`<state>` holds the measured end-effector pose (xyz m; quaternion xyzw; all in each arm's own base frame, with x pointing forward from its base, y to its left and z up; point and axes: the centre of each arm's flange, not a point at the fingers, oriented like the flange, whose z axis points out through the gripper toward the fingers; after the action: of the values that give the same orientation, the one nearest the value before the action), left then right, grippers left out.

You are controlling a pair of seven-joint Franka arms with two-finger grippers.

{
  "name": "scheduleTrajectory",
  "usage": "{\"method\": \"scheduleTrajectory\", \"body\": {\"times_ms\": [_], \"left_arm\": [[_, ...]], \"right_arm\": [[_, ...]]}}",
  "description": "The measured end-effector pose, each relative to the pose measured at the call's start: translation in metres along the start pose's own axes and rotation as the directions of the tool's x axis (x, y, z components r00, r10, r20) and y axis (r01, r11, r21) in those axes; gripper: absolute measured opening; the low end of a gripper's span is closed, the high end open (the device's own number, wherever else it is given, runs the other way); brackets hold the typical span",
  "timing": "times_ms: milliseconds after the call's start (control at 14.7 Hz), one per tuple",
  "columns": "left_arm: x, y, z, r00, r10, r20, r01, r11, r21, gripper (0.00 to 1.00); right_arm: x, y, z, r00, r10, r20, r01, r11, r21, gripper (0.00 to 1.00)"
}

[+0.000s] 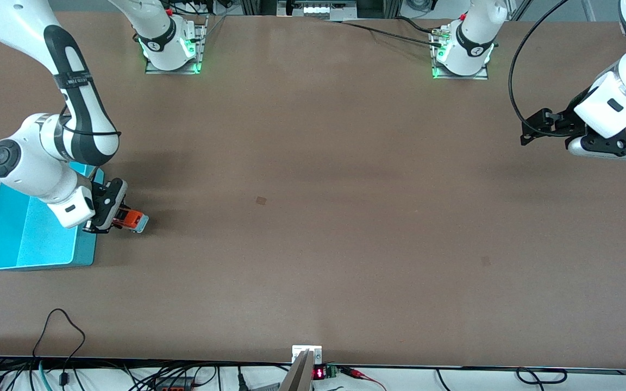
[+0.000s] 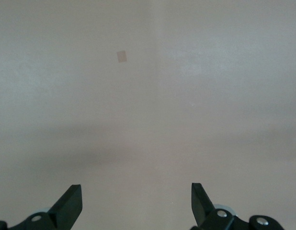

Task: Wind up bus and store in blue box
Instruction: 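Lift the bus and lower it into the turquoise box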

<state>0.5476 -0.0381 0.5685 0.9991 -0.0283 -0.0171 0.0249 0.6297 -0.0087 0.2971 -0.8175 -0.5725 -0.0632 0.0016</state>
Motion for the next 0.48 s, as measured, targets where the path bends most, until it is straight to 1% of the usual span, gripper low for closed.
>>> {"method": "scheduleTrajectory", "body": {"times_ms": [204,272,476], "left_arm": [[0.000,0.000,0.000,1.000,0.000,0.000,0.000,1.000,0.000,1.00],[0.000,0.000,0.000,1.000,0.000,0.000,0.000,1.000,0.000,1.00],[0.000,0.000,0.000,1.000,0.000,0.000,0.000,1.000,0.000,1.00]], "right_arm": [[0.005,0.011,-0.028,0.985,0.172,-0.028,-0.173,0.984,-0.042,0.53],[0.004,0.016,-0.036,0.974,0.225,-0.041,-0.227,0.973,-0.052,0.53],[-0.002,0.027,-0.053,0.925,0.373,-0.071,-0.378,0.923,-0.071,0.53]]}}
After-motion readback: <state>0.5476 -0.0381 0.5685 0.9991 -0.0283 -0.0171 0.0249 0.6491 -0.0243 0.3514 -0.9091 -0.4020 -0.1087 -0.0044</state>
